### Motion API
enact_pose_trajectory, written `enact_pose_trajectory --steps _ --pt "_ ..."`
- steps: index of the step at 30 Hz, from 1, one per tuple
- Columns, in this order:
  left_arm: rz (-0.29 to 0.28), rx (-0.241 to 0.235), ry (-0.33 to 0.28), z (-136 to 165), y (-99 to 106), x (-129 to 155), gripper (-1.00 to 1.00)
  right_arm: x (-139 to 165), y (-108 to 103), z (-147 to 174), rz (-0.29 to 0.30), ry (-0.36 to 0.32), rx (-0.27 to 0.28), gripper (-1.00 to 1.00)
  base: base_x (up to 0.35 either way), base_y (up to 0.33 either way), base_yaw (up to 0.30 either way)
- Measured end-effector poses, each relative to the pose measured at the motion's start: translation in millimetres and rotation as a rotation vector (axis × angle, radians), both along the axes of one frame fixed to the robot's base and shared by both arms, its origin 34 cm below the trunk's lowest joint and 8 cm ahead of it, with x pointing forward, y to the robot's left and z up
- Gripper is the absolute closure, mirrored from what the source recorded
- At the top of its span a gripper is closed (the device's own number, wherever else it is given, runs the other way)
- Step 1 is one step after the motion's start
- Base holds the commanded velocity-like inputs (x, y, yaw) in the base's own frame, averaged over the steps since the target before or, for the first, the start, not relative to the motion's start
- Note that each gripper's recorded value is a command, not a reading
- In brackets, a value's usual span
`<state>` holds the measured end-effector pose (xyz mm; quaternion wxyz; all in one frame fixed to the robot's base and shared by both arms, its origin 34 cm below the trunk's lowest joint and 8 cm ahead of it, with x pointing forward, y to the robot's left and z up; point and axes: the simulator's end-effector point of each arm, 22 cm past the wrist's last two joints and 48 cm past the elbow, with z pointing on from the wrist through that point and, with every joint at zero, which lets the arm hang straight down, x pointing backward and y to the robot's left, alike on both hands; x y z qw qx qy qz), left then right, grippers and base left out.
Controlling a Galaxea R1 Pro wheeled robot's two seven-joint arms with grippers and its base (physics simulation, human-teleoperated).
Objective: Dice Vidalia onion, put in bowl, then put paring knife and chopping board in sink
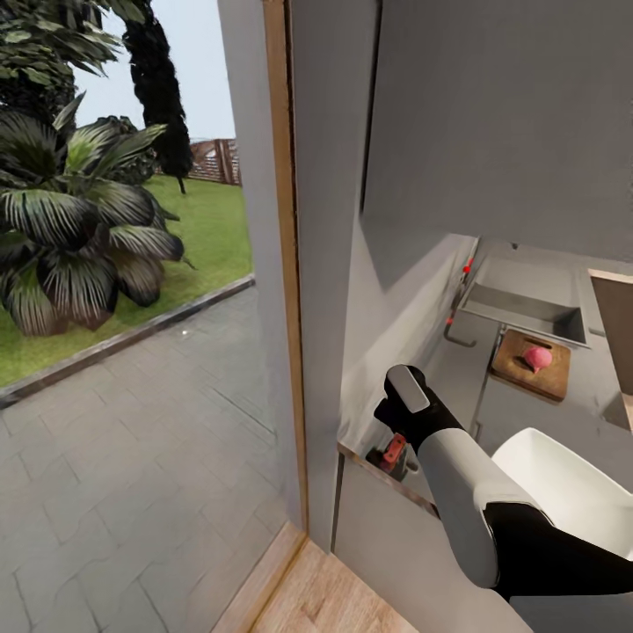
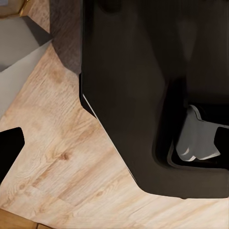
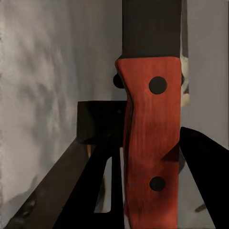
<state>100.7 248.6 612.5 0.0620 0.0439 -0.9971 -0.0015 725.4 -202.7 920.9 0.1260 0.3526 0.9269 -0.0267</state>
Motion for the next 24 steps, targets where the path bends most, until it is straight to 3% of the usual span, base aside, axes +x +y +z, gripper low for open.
enact_pose_trajectory --steps 17,24 --pt "-0.001 0.001 -0.034 -0.4 0.5 12.6 -1.00 7.0 -1.3 22.4 0.001 -0.047 -0.006 1.00 0.000 0.000 0.000" --pt "-0.001 0.011 -0.157 -0.8 2.5 41.2 -1.00 12.9 -2.5 36.5 -0.002 -0.080 -0.008 1.00 0.000 0.000 0.000"
